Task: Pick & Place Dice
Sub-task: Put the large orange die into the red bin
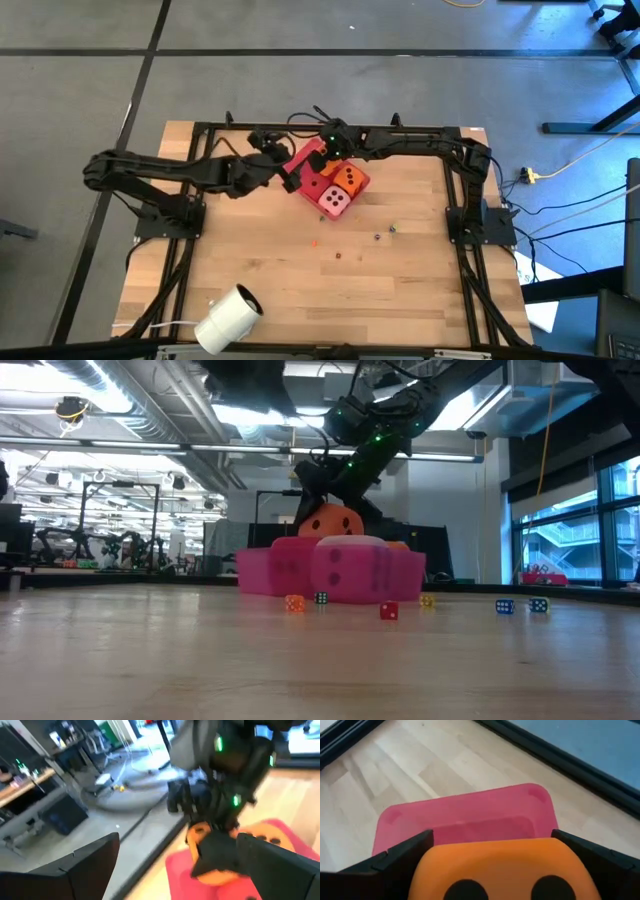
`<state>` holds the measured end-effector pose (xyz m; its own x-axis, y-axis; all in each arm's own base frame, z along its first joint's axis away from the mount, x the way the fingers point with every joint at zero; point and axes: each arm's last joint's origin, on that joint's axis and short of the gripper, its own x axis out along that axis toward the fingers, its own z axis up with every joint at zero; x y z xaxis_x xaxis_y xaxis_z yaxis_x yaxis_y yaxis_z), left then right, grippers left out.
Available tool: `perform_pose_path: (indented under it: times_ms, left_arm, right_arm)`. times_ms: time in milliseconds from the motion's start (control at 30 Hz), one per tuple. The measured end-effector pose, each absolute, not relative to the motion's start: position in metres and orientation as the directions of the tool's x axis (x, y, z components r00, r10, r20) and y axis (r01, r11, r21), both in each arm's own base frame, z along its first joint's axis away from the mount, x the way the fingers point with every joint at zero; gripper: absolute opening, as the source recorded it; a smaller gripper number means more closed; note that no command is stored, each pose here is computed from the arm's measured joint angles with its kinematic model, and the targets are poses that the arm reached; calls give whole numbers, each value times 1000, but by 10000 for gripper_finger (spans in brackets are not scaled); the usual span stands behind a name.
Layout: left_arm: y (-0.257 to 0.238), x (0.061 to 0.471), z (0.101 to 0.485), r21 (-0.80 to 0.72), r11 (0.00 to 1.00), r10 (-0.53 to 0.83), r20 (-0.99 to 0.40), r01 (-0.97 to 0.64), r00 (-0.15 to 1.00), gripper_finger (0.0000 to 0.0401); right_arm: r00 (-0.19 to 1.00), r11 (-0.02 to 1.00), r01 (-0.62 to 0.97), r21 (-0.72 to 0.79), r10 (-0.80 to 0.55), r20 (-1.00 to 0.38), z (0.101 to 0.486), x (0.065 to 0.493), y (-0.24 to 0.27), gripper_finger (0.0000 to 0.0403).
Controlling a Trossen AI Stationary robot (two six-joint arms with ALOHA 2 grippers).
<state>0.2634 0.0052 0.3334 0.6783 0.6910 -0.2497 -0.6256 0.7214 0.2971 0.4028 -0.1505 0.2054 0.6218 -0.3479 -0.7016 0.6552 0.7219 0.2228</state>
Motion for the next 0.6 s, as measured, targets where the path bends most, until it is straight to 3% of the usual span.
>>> perform_pose_path:
  times_ms: [233, 433, 600]
  left_arm:
    - [-7, 267, 274, 203, 757, 653, -211, -621, 727, 400]
    - [-27, 262, 247, 227, 848, 513, -118, -480, 850, 400]
    - [-23, 275, 216, 193, 838, 537, -125, -510, 834, 400]
  right_arm:
    - [619, 628, 712, 314, -351, -703, 205, 402, -154, 398]
    - [617, 591, 731, 341, -359, -700, 205, 400, -158, 398]
    - [620, 587, 731, 347, -360, -697, 206, 400, -158, 398]
